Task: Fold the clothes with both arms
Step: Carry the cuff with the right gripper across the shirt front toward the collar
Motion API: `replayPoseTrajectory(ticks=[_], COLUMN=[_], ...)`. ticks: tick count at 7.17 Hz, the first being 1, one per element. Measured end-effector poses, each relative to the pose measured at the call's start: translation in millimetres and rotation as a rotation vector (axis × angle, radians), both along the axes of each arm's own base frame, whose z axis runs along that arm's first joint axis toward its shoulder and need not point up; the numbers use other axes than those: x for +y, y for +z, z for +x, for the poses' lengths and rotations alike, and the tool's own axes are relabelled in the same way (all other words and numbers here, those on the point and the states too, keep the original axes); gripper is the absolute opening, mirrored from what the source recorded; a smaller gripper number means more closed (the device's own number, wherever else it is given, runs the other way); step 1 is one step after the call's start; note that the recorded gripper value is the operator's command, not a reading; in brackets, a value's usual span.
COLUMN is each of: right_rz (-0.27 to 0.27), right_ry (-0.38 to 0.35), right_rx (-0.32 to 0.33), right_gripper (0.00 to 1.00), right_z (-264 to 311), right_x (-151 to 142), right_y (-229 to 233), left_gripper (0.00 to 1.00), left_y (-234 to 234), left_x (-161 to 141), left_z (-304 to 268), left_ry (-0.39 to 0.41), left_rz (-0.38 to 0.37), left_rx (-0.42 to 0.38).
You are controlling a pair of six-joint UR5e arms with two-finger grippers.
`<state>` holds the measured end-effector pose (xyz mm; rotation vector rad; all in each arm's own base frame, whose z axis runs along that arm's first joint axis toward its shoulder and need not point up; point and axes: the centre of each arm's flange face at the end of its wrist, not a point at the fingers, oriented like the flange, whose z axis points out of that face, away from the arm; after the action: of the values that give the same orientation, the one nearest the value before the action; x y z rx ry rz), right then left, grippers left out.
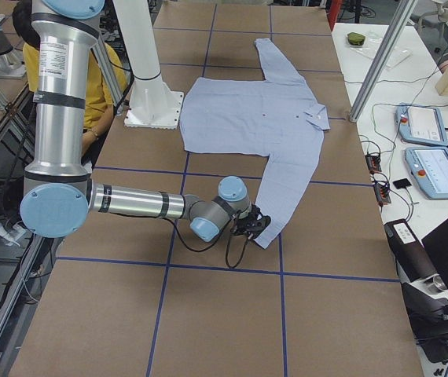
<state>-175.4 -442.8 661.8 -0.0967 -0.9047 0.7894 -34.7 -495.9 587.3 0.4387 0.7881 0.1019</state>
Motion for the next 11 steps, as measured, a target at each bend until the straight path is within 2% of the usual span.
replayPoseTrajectory(ticks=[1,3,5,6,7,9,11], right_rz=[0.020,0.103,0.152,0.168,0.188,0.224,0.239], right_ry=[0.002,0.005,-0.003,-0.018,-0.035,-0.059,-0.070], right_rx=[-0.011,-0.060,-0.088,-0.081,-0.046,0.024,0.023], right_gripper=[0.00,0.00,0.00,0.00,0.00,0.00,0.00], right_z=[0,-8,-45,-82,-137,-235,-324], right_x=[-2,-17,-65,-89,-102,-106,-113], right_y=[-12,-74,-168,-222,-278,-391,-474], left_gripper=[1.00,1.00,1.00,1.00,1.00,1.00,1.00], left_y=[-1,-2,-4,-5,-5,-5,-6], left_x=[0,0,0,0,0,0,0], left_z=[0,0,0,0,0,0,0], left_ry=[0.001,0.002,0.001,0.001,0.001,0.001,0.002], left_rz=[0.001,0.004,0.006,0.007,0.008,0.009,0.012], left_rx=[0.001,0.003,0.004,0.004,0.004,0.004,0.005])
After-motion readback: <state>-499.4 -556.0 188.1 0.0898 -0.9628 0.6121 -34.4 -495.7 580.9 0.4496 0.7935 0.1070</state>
